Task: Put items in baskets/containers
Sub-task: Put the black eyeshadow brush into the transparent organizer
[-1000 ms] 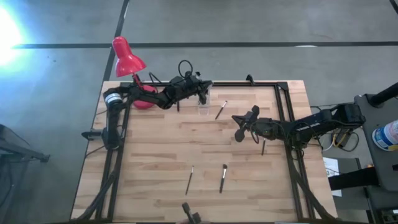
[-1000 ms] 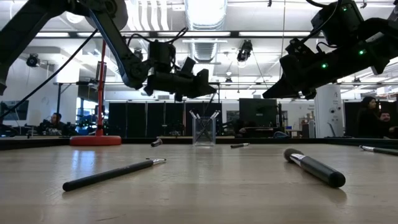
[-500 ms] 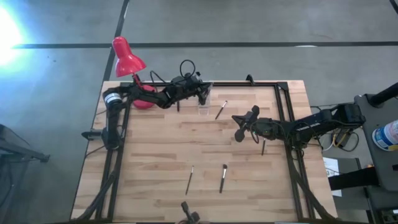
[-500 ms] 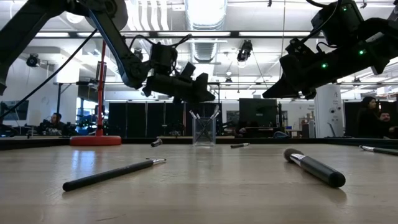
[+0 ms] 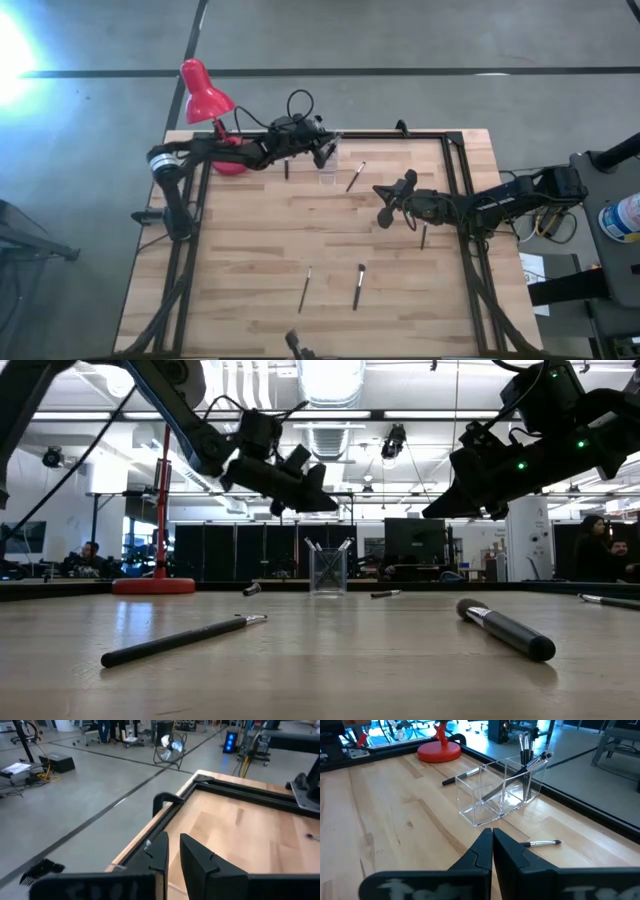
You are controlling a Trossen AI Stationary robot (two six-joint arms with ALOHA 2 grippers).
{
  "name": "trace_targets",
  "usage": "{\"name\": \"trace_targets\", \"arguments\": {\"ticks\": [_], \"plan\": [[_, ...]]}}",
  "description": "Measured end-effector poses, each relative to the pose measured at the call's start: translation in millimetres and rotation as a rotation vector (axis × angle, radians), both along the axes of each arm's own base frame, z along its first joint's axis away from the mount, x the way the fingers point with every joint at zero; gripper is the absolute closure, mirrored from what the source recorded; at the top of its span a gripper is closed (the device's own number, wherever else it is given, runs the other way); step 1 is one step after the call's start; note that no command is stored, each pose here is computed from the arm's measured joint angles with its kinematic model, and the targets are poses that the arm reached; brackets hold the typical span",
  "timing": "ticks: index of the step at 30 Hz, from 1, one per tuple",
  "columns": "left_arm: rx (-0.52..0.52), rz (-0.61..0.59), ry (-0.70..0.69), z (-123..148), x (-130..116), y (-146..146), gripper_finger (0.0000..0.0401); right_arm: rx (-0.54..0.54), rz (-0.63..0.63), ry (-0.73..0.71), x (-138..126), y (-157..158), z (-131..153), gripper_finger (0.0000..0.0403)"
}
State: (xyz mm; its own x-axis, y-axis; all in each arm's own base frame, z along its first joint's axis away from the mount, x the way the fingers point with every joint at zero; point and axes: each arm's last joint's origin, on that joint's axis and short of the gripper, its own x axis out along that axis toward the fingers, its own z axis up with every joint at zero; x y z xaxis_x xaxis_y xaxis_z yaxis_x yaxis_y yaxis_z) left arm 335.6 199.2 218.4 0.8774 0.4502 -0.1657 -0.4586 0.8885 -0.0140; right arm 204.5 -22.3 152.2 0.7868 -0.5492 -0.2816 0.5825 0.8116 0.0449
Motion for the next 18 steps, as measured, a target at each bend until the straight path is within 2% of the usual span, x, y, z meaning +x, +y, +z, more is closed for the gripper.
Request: {"name": "trace_targets", "arguments": {"ticks": [7,18], "plan": [[0.035,-0.045,0.031,6.1,-16.6,-25.4,0.0392,0.001,0.001,0.001,0.0,0.0,-0.1,0.0394],[0.002,-0.124,0.116,-20.7,-51.6,-75.5,0.0401,0.001,0.001,0.002,0.0,0.1,-0.2,0.0394]]}}
